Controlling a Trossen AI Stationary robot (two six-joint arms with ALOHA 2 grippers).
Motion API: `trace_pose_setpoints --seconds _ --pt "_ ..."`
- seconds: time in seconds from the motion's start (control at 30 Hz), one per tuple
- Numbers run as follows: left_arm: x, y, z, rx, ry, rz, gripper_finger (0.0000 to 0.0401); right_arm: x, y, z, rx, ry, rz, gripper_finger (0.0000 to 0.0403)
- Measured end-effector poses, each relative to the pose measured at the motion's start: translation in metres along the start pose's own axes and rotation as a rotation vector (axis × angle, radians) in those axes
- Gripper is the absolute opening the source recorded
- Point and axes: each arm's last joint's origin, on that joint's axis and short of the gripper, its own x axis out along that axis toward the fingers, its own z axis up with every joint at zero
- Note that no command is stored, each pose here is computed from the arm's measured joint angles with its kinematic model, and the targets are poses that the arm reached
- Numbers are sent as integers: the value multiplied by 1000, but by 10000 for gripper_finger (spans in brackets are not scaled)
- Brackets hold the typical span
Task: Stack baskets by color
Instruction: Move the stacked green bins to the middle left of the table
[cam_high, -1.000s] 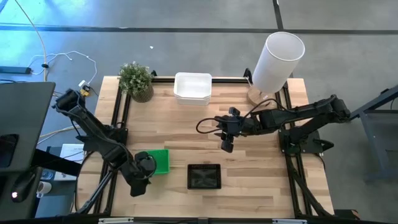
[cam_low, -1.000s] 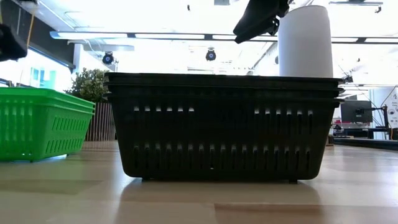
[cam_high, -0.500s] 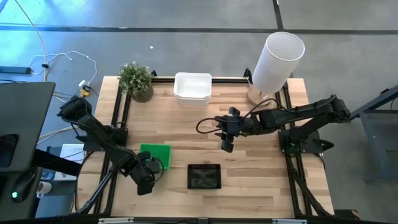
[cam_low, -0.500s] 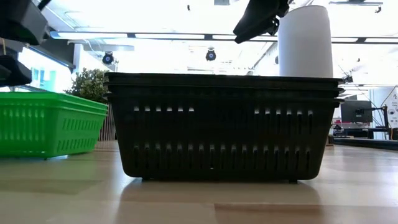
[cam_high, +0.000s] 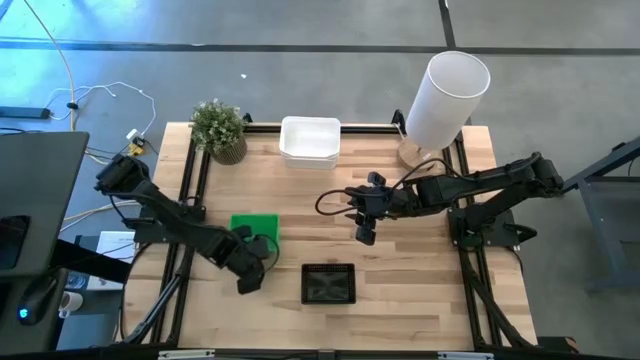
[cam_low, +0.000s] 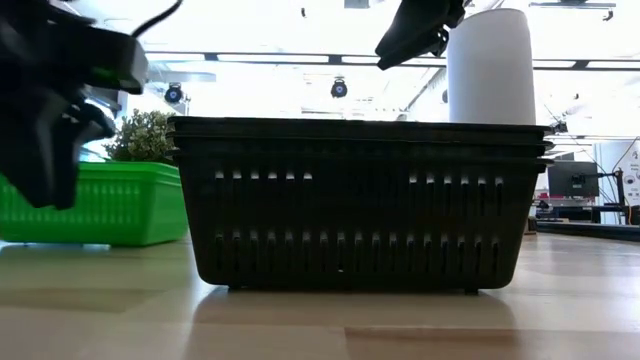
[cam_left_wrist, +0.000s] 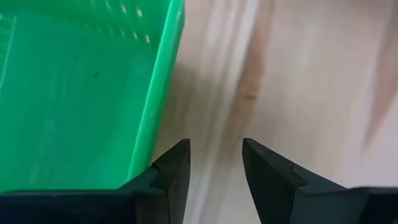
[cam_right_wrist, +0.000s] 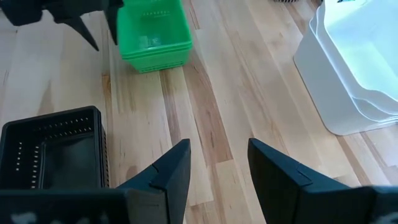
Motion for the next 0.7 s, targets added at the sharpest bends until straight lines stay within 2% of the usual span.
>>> trace_pose_setpoints --seconds 0.23,0.5,0.7 --pt "4 16 13 10 1 43 133 0 0 0 -9 0 0 147" --pt "5 36 18 -3 40 159 133 0 0 0 -10 3 -1 147" --pt "6 45 20 4 64 190 133 0 1 -1 10 9 21 147"
